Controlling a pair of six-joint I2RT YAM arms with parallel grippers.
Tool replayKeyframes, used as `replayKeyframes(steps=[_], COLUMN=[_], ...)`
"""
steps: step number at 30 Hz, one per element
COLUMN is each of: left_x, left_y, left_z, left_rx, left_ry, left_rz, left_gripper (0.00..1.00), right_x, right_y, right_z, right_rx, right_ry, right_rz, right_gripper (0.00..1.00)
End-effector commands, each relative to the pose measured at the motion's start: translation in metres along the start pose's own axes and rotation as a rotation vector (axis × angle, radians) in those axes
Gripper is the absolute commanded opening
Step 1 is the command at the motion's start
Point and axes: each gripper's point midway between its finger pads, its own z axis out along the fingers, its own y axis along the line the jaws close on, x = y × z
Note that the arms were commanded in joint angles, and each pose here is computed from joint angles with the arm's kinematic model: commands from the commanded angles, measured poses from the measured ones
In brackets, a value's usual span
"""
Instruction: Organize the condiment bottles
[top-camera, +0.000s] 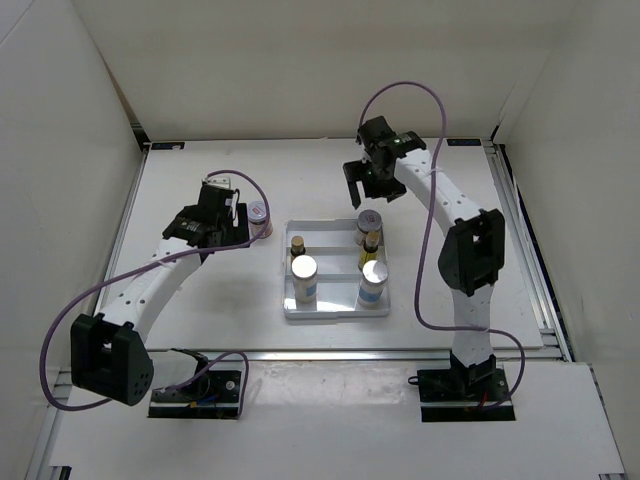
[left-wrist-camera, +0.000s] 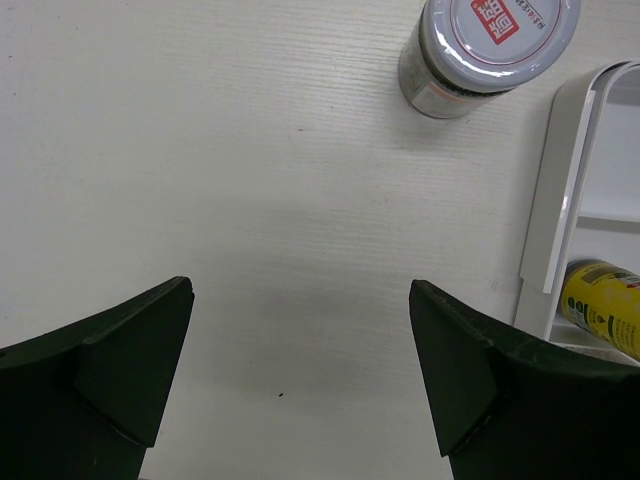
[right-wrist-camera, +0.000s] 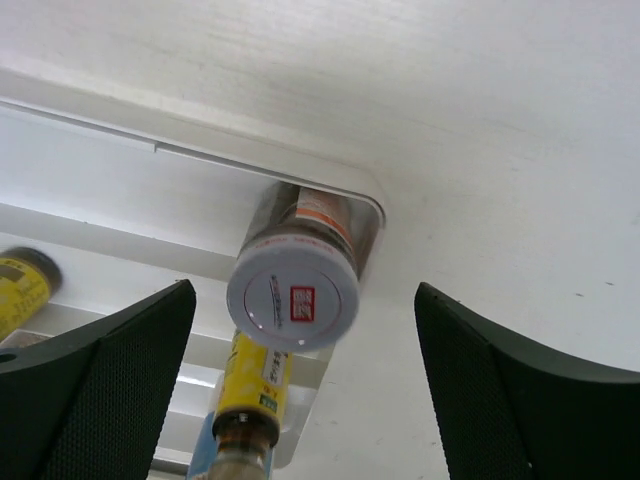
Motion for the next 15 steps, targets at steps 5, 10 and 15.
replayKeyframes(steps=[5, 10, 15], left_x=[-0.014, -0.04, -0.079], left_y=[-0.001, -0.011, -0.045], left_z=[-0.005, -0.013, -0.008], left_rx=[0.01, 0.063, 0.199], left_ry=[-0.041, -0.082, -0.088], left_rz=[-0.031, -0.077, -0.098], left_gripper=[1.0, 1.0, 1.0], right_x=[-0.032, -0.018, 0.002], right_y=[-0.018, -0.04, -0.044], right_z=[-0.094, -0.113, -0.113], right_rx=[0.124, 0.228, 0.227], right_ry=[-0.309, -0.363, -0.371], right_rz=[0.082, 0.152, 0.154], right_gripper=[0.99, 0.99, 0.99])
